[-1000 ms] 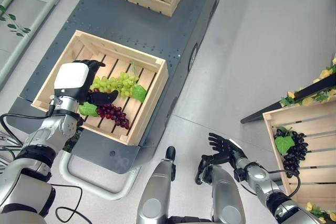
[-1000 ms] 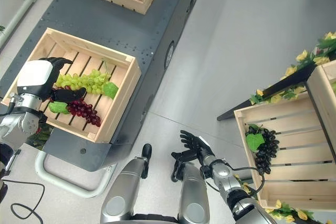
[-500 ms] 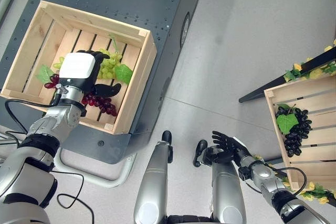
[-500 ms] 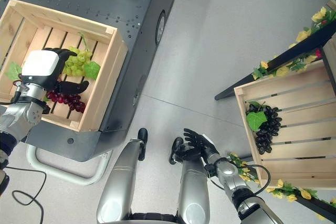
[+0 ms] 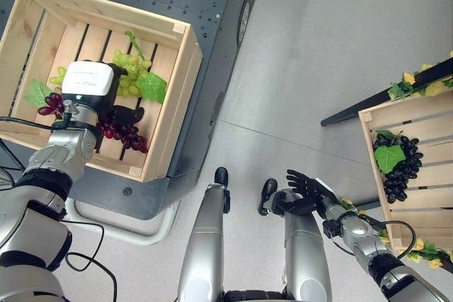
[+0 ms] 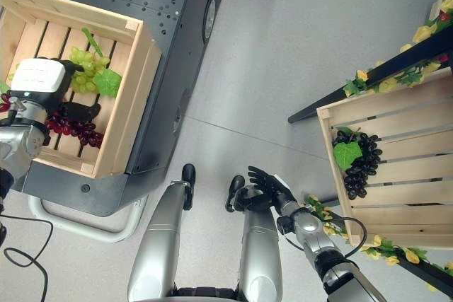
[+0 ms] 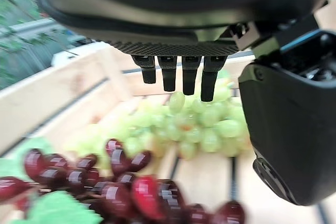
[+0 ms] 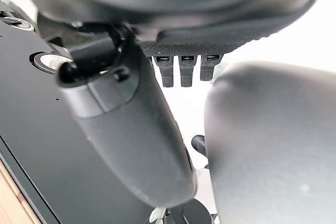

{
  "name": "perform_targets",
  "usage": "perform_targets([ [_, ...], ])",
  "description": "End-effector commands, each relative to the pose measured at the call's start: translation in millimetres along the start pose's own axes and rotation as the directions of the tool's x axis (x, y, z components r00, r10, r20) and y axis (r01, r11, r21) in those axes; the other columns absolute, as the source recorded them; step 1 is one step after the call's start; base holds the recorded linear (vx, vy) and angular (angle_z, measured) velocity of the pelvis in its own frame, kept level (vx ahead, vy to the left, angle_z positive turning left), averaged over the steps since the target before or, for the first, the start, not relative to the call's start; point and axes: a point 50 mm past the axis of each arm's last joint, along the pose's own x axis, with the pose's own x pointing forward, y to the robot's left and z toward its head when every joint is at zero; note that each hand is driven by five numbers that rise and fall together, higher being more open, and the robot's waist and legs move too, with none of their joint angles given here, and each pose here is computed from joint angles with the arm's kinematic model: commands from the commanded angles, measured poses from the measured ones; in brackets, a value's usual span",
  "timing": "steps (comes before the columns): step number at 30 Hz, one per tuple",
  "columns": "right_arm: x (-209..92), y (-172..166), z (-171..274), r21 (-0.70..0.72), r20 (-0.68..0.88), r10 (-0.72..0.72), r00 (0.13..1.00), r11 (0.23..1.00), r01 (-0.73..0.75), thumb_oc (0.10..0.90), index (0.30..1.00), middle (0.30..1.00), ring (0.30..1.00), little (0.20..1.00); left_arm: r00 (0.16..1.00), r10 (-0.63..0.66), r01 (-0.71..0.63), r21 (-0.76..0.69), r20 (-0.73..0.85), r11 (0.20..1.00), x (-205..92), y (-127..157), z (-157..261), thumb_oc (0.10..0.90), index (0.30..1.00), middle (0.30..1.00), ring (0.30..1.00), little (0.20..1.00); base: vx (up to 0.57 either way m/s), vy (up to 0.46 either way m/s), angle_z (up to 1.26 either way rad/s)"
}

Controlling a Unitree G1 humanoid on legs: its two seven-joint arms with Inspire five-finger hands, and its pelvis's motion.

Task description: Pick up the fruits from the basket on one side to the basket on the other side

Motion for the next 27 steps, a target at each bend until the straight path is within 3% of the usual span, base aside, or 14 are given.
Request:
perform_targets([
  [1,-7,-3,7,0.015,0.090,-0.002,0.996,1.000,0.001,0.800,0.900,0.900,0.900,0.900,0.929,0.317,-0.298,0.122,-0.190,0.947,8,62,-52,0.800,0.900,0.900,0.900,0.900,0.00,0.000,0.00],
  [4,-5,2,5,0.025,0.088,0.007,0.996,1.000,-0.009,0.800,0.900,0.900,0.900,0.900,0.897,0.413,-0.389,0.163,-0.158,0.907,10,72,-50,0.800,0.900,0.900,0.900,0.900,0.03,-0.035,0.01],
  [9,-1,7,4,0.034,0.080,0.019,0.997,0.999,-0.021,0.800,0.900,0.900,0.900,0.900,0.894,0.435,-0.414,0.176,-0.107,0.893,13,74,-41,0.800,0.900,0.900,0.900,0.900,0.03,-0.026,0.03],
  [21,-4,4,2,0.026,0.076,-0.007,0.997,1.000,0.005,0.800,0.900,0.900,0.900,0.900,0.952,0.306,-0.306,0.037,-0.010,0.951,17,65,-20,0.800,0.900,0.900,0.900,0.900,0.02,0.001,-0.01],
  [27,-3,2,8,0.036,0.103,-0.029,0.994,0.999,0.025,0.800,0.900,0.900,0.900,0.900,0.978,0.198,-0.195,0.053,-0.068,0.979,20,63,-24,0.800,0.900,0.900,0.900,0.900,0.00,0.000,0.00],
])
